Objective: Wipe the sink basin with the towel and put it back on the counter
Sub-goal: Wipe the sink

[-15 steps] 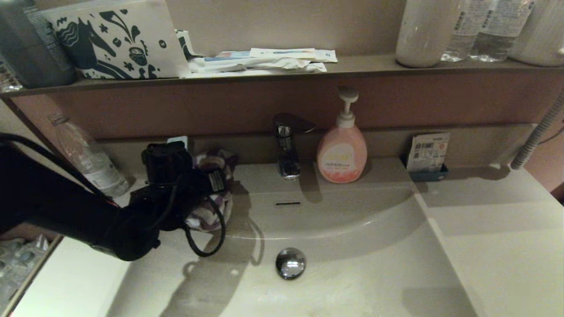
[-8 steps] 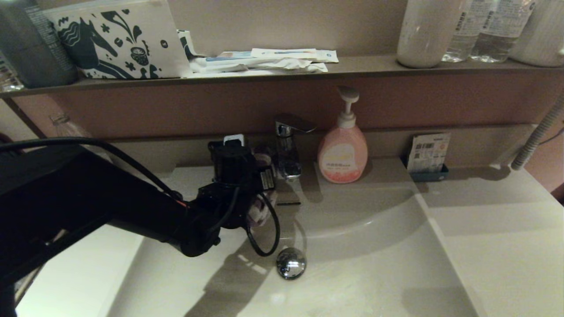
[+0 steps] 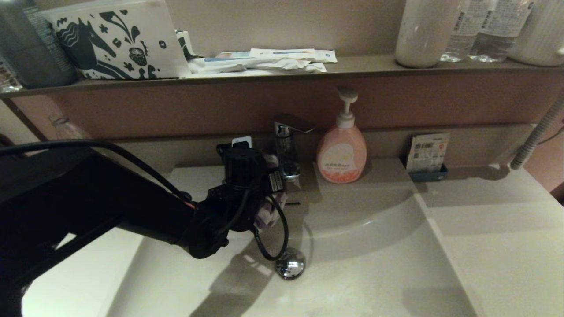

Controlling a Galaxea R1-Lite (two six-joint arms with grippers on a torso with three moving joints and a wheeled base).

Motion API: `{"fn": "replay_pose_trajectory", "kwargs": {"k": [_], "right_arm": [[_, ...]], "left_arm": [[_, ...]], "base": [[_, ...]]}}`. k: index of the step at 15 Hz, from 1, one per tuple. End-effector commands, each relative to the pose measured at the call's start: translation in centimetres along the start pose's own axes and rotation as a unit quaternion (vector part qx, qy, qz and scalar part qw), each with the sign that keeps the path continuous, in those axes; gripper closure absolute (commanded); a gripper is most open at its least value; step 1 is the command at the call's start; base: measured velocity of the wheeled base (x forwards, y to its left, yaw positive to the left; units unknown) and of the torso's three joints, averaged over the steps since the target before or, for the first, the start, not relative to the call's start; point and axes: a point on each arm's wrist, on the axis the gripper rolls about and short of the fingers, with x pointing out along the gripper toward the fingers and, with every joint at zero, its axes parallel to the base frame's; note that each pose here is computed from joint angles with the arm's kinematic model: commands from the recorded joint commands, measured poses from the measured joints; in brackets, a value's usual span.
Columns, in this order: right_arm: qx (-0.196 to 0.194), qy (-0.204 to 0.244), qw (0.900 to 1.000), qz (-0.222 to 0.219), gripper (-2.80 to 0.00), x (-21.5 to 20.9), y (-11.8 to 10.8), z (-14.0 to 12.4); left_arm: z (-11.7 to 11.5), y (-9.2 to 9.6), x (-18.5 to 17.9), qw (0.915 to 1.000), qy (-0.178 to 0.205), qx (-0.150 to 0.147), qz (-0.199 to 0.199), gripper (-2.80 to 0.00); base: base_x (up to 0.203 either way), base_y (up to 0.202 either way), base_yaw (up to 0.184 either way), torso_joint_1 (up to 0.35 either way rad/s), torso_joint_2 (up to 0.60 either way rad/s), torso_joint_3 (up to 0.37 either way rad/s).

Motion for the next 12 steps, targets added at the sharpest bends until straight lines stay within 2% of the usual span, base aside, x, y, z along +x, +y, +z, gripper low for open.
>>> {"fn": "replay_pose_trajectory", "kwargs": {"k": [1,7,10,12], "right_arm": [[0.0,0.001,1.0,0.0,0.0,0.0,0.0,0.0],[0.0,0.001,1.0,0.0,0.0,0.0,0.0,0.0],[0.0,0.0,1.0,0.0,0.0,0.0,0.0,0.0],[0.0,0.001,1.0,0.0,0.0,0.0,0.0,0.0]], "left_arm": [[0.5,2.7,-0.8,0.9998,0.01,-0.007,0.017,0.0],[3.8,12.0,-2.2,0.9977,0.005,-0.058,0.034,0.0],[4.9,17.4,-2.0,0.9953,-0.001,-0.081,0.053,0.0],[5.4,19.8,-2.1,0.9941,-0.005,-0.091,0.058,0.0]], "base": [[0.0,0.0,0.0,0.0,0.0,0.0],[0.0,0.0,0.0,0.0,0.0,0.0],[0.0,0.0,0.0,0.0,0.0,0.0],[0.0,0.0,0.0,0.0,0.0,0.0]]}}
